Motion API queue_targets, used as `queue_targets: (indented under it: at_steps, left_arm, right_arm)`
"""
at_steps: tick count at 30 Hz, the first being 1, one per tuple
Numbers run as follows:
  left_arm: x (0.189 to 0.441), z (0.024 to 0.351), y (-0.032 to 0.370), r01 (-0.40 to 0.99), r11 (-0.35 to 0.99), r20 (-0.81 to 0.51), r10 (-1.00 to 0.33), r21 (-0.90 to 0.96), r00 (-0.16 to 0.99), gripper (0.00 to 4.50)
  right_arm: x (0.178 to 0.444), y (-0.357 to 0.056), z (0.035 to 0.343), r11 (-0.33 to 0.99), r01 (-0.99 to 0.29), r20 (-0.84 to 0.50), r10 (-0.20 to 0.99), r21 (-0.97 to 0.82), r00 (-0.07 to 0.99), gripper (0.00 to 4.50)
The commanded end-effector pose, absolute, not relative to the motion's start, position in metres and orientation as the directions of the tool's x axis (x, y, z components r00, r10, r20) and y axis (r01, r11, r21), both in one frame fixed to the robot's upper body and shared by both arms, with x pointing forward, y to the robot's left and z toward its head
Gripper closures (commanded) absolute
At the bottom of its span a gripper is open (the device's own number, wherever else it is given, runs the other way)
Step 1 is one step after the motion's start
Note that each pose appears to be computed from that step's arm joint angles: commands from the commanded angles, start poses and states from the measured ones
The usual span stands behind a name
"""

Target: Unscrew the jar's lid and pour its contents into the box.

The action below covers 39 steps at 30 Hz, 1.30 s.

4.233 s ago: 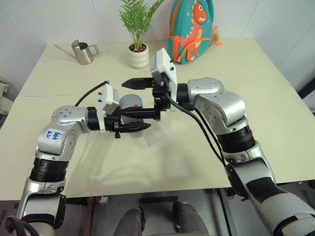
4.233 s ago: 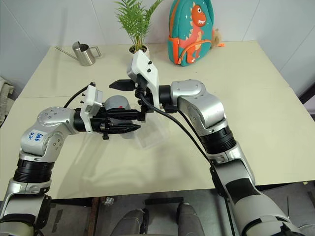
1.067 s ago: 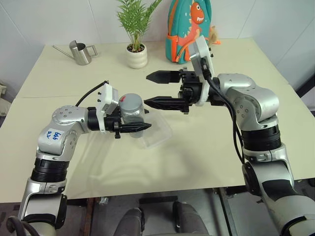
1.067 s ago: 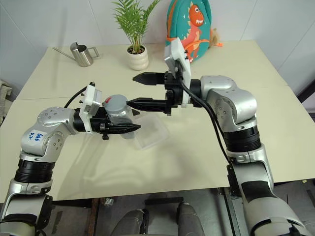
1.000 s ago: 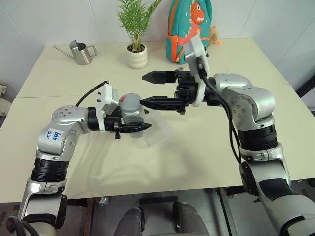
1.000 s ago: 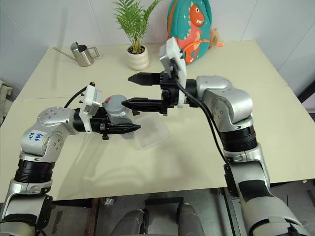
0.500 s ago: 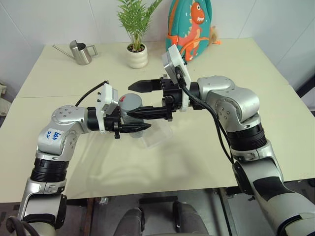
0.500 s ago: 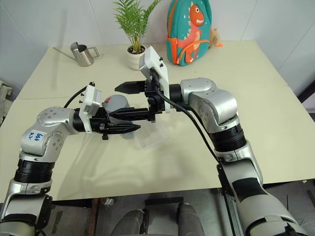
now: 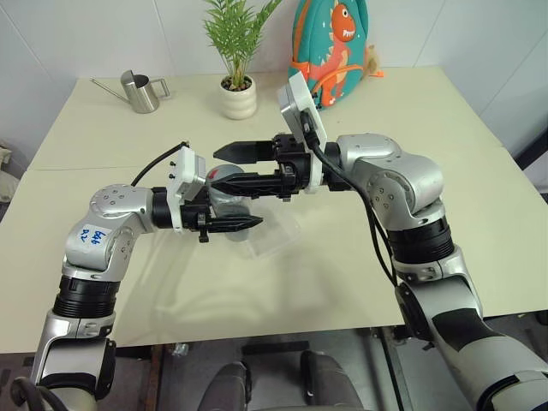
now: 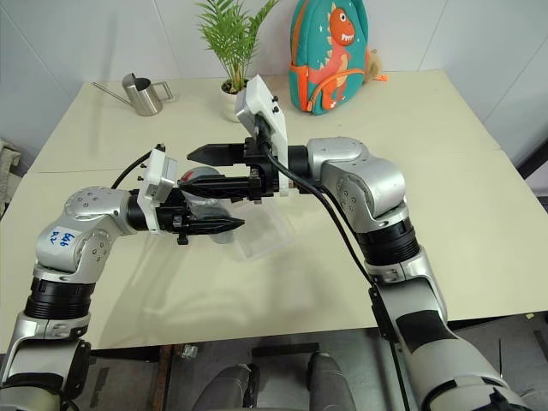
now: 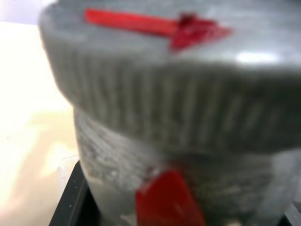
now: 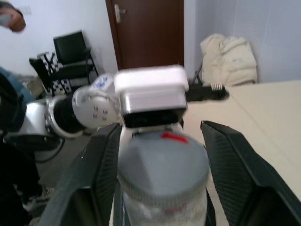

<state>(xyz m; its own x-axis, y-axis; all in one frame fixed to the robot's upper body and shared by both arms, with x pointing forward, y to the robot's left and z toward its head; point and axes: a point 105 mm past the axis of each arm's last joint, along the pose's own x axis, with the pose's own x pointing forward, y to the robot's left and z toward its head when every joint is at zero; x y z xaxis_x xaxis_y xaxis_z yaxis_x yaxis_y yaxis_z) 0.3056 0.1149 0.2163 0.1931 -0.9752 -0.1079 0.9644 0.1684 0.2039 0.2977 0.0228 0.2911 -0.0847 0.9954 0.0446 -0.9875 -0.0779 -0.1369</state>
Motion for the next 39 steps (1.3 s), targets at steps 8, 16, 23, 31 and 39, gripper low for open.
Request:
queue_targets:
  at_steps: [8, 16, 23, 31, 39]
  left_arm:
    - [0.300, 0.222, 0.120, 0.957, 0.176, -0.094, -0.975, 0.232, 0.202, 2.46]
    - [0.302, 0.223, 0.117, 0.959, 0.164, -0.099, -0.977, 0.232, 0.191, 2.46]
    - [0.302, 0.222, 0.118, 0.960, 0.159, -0.106, -0.977, 0.230, 0.188, 2.46]
    - [0.300, 0.222, 0.116, 0.961, 0.156, -0.107, -0.977, 0.227, 0.184, 2.46]
    - [0.301, 0.223, 0.116, 0.961, 0.158, -0.105, -0.977, 0.229, 0.185, 2.46]
  right_arm:
    - [0.300, -0.006, 0.317, 0.022, -0.997, 0.184, 0.983, -0.071, 0.008, 1.55]
    - [0.298, 0.008, 0.296, 0.015, -0.977, 0.035, 0.999, -0.213, 0.008, 0.05]
    - [0.294, 0.021, 0.288, -0.028, -0.970, -0.007, 1.000, -0.241, -0.027, 0.05]
    - [0.295, 0.023, 0.286, -0.040, -0.972, -0.013, 0.999, -0.230, -0.038, 0.05]
    - [0.293, 0.024, 0.296, -0.051, -0.978, 0.053, 0.997, -0.202, -0.063, 1.59]
